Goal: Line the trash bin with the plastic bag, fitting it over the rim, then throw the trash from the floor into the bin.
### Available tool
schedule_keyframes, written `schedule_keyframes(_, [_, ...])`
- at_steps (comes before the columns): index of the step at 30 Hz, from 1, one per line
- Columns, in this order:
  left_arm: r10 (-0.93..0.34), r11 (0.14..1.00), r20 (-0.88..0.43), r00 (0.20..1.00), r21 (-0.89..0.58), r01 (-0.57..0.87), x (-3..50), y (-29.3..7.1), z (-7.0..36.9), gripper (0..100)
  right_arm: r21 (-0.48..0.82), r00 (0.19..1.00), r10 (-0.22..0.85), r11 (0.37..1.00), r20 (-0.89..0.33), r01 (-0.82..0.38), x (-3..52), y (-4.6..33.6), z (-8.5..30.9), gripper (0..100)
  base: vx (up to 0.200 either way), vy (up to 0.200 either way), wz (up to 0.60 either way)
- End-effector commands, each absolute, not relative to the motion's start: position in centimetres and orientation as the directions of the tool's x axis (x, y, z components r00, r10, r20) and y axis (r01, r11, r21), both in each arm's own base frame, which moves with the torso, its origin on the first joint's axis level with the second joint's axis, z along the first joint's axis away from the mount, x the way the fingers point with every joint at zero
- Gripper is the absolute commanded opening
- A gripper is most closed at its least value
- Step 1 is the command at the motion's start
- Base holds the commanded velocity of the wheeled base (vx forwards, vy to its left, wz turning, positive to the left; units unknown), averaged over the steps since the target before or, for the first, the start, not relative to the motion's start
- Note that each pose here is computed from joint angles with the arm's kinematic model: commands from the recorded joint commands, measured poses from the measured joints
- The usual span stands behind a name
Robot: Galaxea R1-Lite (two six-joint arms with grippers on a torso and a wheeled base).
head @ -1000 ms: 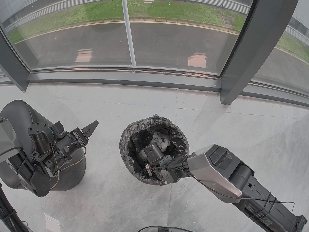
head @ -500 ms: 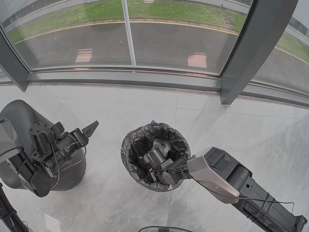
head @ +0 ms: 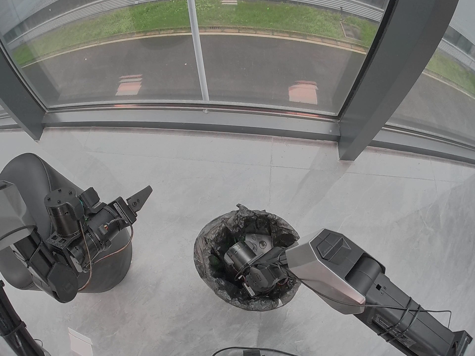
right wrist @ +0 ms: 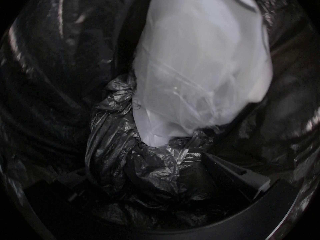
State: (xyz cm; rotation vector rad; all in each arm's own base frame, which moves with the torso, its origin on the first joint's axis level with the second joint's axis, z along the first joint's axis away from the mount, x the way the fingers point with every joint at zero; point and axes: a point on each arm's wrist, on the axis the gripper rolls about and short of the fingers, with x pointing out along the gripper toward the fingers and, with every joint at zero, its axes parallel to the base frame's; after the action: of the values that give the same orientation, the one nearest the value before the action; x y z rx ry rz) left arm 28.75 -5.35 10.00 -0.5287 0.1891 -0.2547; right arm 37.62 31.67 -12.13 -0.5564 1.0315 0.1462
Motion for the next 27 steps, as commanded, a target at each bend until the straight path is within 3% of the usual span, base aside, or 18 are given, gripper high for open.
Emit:
schedule_keyframes(1, [-0.291,0.833,-0.114,0.950,-0.520,0.192,28.7,-5.5,9.9,100,-0.410,0.509,-0.184,0.830,-0.841,-0.378,37.1,31.6,-13.6,100,0.000,0.000,0.00])
schedule_keyframes(2, [-0.293,0.832,-0.116,0.949,-0.520,0.194,28.7,-5.6,9.9,100,-0.423,0.554,-0.180,0.837,-0.813,-0.348,37.6,31.8,-12.7,100,0.000,0.000,0.00])
schedule_keyframes(9, [-0.296,0.832,-0.117,0.948,-0.520,0.196,28.7,-5.7,9.9,100,-0.421,0.657,-0.110,0.841,-0.746,-0.338,38.9,32.6,-11.5,100,0.000,0.000,0.00])
schedule_keyframes(18, [-0.295,0.833,-0.116,0.949,-0.518,0.196,28.7,-5.6,9.9,100,-0.430,0.711,-0.064,0.832,-0.700,-0.349,39.6,33.1,-10.7,100,0.000,0.000,0.00])
schedule_keyframes(27, [-0.296,0.832,-0.119,0.948,-0.518,0.195,28.6,-5.6,9.8,100,-0.422,0.752,-0.028,0.841,-0.659,-0.338,40.1,33.6,-7.0,100,0.000,0.000,0.00])
